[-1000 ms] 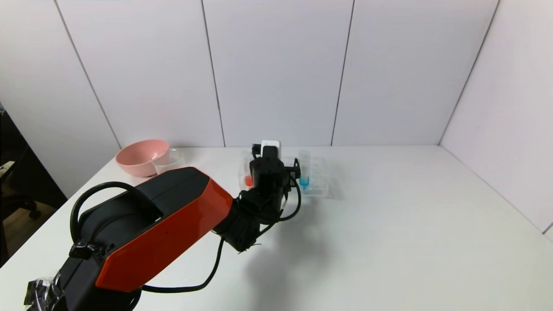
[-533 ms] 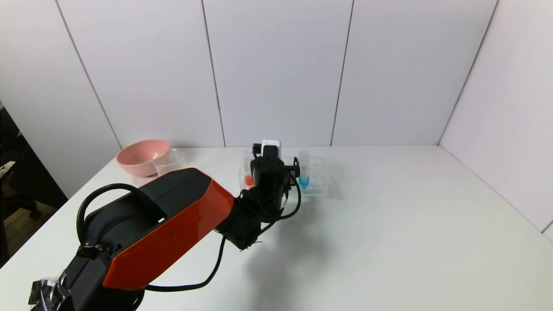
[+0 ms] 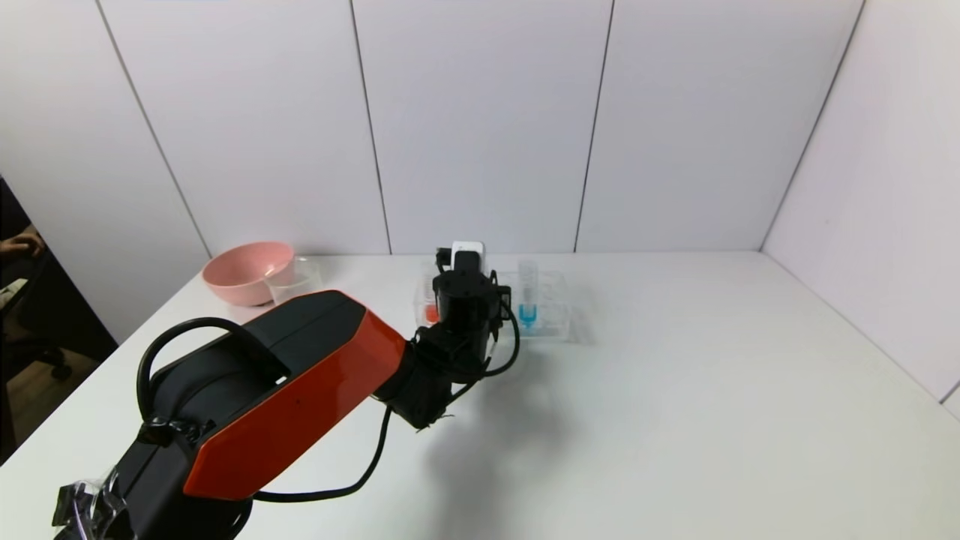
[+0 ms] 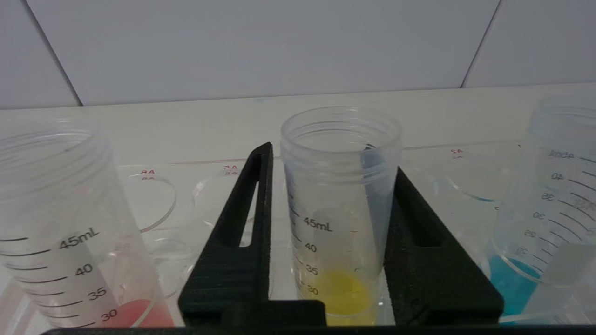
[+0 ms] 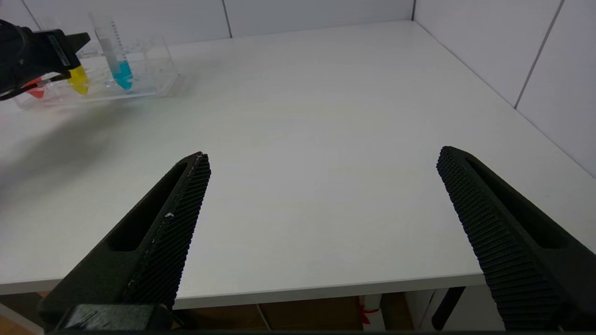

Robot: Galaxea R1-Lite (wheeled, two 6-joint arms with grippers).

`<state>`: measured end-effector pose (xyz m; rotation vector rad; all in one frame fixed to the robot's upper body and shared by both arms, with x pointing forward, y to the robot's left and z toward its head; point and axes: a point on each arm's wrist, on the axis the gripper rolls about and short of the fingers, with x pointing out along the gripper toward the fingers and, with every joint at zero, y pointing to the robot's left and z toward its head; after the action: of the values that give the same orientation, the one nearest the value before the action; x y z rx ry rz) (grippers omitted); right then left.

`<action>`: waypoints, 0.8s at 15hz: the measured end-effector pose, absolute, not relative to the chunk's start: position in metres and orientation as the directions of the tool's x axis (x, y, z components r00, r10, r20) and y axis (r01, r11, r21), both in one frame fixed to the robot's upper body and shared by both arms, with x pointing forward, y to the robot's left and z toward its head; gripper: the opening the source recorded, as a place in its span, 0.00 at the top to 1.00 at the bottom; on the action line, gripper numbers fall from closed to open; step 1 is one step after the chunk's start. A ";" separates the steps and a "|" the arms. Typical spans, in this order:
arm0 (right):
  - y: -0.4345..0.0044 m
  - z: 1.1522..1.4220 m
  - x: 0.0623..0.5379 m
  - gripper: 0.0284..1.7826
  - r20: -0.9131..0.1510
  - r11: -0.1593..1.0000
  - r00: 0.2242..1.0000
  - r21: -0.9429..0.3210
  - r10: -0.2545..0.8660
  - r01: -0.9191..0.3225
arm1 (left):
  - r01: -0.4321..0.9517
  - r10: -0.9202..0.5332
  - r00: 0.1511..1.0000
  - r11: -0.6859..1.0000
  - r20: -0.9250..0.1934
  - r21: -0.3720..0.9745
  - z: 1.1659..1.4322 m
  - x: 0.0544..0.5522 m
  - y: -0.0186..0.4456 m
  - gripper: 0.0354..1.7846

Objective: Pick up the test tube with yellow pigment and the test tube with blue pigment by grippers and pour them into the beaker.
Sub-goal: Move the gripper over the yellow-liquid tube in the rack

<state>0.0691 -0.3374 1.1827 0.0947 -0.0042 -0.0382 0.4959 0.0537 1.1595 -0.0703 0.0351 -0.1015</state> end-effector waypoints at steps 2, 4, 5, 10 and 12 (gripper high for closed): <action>-0.337 1.183 0.069 0.00 0.003 0.995 0.999 0.095 -0.038 0.038 | 0.101 -0.104 0.994 0.992 -0.034 -0.071 1.159 0.495 0.053 0.72; -0.337 1.183 0.069 0.00 0.003 0.995 0.999 0.095 -0.038 0.038 | 0.101 -0.104 0.994 0.993 -0.037 -0.069 1.158 0.495 0.052 0.72; -0.337 1.183 0.069 0.00 0.003 0.995 0.999 0.095 -0.038 0.037 | 0.101 -0.103 0.994 0.993 -0.038 -0.068 1.157 0.494 0.052 0.72; -0.337 1.183 0.069 0.00 0.003 0.995 0.999 0.095 -0.038 0.038 | 0.114 -0.117 0.992 0.991 -0.040 -0.068 1.158 0.494 0.052 0.72; -0.337 1.183 0.069 0.00 0.003 0.995 0.999 0.094 -0.038 0.038 | 0.116 -0.118 0.992 0.991 -0.036 -0.070 1.161 0.494 0.051 0.72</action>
<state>0.0691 -0.3374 1.1828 0.0943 -0.0046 -0.0381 0.4935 0.0515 1.1609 -0.0681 0.0397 -0.1175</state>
